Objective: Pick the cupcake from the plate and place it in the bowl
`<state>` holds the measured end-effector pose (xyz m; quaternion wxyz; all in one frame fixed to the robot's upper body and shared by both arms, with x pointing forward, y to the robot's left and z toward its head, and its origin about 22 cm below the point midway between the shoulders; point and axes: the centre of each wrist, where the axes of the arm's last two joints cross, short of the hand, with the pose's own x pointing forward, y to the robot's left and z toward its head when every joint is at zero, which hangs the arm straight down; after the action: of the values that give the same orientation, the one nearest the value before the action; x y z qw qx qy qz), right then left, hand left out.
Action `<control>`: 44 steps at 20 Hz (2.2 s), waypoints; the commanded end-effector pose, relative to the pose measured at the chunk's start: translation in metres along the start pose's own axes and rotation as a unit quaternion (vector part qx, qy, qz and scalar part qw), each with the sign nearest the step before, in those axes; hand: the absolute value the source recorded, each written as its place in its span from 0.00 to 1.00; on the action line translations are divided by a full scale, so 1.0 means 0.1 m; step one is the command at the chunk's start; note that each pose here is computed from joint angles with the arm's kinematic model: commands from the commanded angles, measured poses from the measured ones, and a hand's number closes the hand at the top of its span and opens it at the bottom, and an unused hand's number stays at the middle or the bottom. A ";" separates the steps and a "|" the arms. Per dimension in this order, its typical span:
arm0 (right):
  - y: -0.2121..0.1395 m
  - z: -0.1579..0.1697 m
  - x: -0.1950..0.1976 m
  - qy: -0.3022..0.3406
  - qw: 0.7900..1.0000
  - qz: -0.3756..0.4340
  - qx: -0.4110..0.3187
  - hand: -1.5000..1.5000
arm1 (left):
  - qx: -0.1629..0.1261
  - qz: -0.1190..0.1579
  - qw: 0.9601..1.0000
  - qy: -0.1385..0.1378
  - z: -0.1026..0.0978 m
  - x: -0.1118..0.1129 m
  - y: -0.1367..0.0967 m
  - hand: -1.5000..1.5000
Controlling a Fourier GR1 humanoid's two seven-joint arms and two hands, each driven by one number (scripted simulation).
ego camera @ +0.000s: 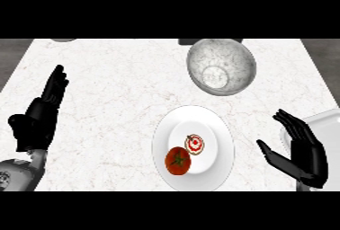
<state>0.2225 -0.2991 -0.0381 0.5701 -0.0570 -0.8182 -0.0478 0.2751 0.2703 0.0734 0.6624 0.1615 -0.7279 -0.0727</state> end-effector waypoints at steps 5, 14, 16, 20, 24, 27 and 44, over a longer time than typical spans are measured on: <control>-0.18 0.20 0.40 -0.004 0.979 0.156 0.130 0.00 | 0.003 -0.005 1.000 0.006 0.03 -0.04 -0.02 0.50; 0.22 -0.23 1.01 0.078 0.914 0.323 0.233 0.00 | 0.004 -0.009 1.000 0.003 -0.07 -0.01 -0.16 0.50; 0.50 -0.26 1.09 0.096 0.902 0.337 0.251 0.00 | -0.002 -0.010 1.000 -0.001 -0.10 0.05 -0.03 0.50; 0.84 -0.49 1.00 0.125 0.878 0.346 0.305 0.00 | -0.004 -0.013 1.000 -0.001 -0.09 0.03 -0.08 0.50; 1.19 -0.47 1.09 0.140 0.860 0.350 0.344 0.00 | 0.007 -0.013 1.000 -0.011 -0.20 0.13 0.04 0.50; 1.29 -0.62 1.16 0.160 0.843 0.364 0.362 0.00 | -0.002 -0.013 1.000 -0.006 -0.03 0.04 -0.10 0.50; 1.78 -0.46 0.38 0.239 0.787 0.420 0.384 0.00 | 0.011 -0.010 1.000 0.000 -0.08 -0.02 0.00 0.50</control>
<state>0.2751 -0.1379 0.0315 0.6864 -0.1585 -0.5057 0.4981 0.2918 0.2635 0.0740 0.6599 0.1734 -0.7274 -0.0740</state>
